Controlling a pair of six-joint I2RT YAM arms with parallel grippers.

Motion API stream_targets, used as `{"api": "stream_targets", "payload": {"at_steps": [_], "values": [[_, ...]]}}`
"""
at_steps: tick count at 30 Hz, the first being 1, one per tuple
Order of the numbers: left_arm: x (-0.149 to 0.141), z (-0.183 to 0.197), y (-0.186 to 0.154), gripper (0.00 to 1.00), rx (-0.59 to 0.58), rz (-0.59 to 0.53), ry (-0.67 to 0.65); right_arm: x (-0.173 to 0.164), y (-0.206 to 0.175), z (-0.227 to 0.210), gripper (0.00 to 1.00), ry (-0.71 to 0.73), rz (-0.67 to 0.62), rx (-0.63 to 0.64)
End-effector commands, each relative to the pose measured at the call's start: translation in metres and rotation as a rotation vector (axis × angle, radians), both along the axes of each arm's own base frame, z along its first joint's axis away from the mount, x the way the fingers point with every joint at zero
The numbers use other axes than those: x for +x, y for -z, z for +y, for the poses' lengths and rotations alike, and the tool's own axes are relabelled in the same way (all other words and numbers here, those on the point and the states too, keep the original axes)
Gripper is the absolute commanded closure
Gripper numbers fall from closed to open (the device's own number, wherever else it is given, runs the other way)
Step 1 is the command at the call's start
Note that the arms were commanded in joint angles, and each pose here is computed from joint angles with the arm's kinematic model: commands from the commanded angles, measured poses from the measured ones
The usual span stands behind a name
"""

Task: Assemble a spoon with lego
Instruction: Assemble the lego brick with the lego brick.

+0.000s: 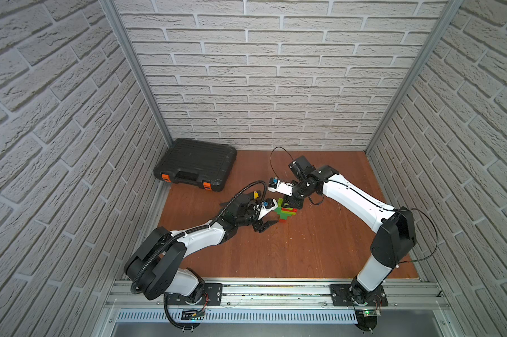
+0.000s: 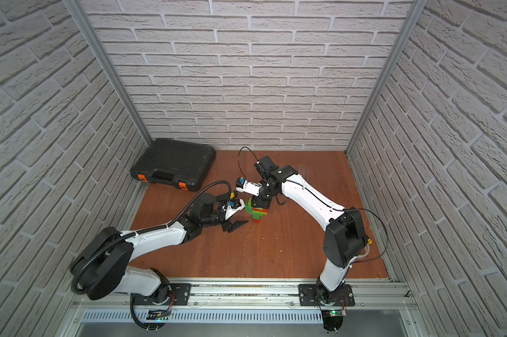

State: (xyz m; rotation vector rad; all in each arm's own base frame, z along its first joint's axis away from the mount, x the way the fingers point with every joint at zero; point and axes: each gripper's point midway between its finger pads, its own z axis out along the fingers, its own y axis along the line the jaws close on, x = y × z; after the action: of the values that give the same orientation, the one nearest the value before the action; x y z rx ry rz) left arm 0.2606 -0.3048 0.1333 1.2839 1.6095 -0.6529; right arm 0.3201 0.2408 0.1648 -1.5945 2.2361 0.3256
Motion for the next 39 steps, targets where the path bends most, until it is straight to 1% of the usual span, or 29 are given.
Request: {"api": "stream_targets", "payload": {"at_steps": [1,6,16,25,39], "values": [[0.005,-0.007,-0.012,0.26,-0.025,-0.036,0.015,-0.005,-0.018,0.000,0.89,-0.025,-0.036,0.014],[0.006,-0.008,-0.012,0.26,-0.026,-0.032,0.014,-0.011,-0.025,0.003,0.89,-0.048,-0.033,0.047],[0.006,-0.008,-0.012,0.26,-0.027,-0.030,0.017,-0.006,-0.018,-0.003,0.89,-0.068,-0.053,-0.007],[0.006,-0.010,-0.013,0.26,-0.032,-0.026,0.023,-0.002,-0.011,0.000,0.90,-0.075,-0.053,-0.001],[0.005,-0.013,-0.012,0.26,-0.035,-0.018,0.038,-0.005,0.017,-0.008,0.91,-0.077,-0.019,-0.025]]}}
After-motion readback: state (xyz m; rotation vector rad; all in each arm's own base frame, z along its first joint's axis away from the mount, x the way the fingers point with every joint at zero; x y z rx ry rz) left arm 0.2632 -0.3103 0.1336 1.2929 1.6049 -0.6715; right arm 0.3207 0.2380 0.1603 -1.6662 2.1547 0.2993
